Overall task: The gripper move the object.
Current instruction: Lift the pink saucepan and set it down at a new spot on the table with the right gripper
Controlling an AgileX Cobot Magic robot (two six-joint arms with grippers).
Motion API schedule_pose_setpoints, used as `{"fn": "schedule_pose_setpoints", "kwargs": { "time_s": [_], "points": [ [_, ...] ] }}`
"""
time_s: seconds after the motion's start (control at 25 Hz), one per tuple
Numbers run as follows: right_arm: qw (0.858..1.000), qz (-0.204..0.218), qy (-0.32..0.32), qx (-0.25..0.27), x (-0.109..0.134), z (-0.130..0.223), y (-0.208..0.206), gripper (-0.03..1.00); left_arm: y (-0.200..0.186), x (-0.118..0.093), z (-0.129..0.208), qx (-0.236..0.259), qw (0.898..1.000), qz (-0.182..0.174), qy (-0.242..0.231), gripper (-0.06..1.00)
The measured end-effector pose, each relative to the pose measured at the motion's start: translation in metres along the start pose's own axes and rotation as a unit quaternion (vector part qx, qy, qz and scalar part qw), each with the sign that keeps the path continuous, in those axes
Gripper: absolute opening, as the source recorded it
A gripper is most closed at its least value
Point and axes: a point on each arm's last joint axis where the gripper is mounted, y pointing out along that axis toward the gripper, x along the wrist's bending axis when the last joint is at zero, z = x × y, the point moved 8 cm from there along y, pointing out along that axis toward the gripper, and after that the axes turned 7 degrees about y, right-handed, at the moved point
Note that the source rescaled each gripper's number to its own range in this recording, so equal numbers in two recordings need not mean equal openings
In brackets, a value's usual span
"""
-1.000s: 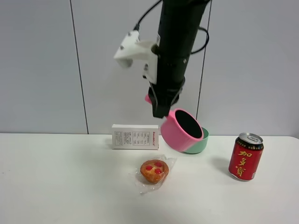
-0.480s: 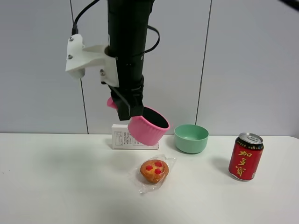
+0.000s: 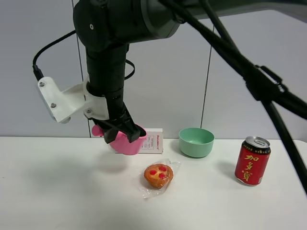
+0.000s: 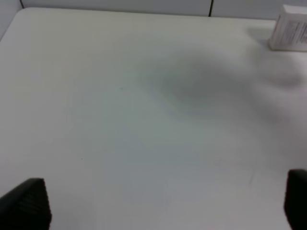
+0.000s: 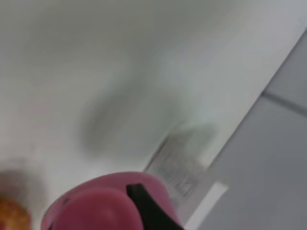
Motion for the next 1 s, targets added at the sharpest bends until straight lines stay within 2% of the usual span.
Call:
{"fn": "schedule_pose_setpoints", "kwargs": {
  "time_s": [0.2,0.4,0.64,1.0],
  "points": [
    [0.998,0.017,-0.06,-0.031,-0.005,-0.015,0.006,0.0,0.0,0.0,0.0,0.0,1.0,0.0,0.0,1.0],
    [0.994,-0.001,-0.099,-0.048,0.004,-0.024,0.022,0.0,0.0,0.0,0.0,0.0,1.0,0.0,0.0,1.0],
    [0.991,-0.039,-0.12,-0.048,0.02,-0.029,0.045,0.0,0.0,0.0,0.0,0.0,1.0,0.0,0.0,1.0],
    [0.986,-0.065,-0.143,-0.05,0.037,-0.031,0.06,0.0,0.0,0.0,0.0,0.0,1.0,0.0,0.0,1.0]
  ]
}}
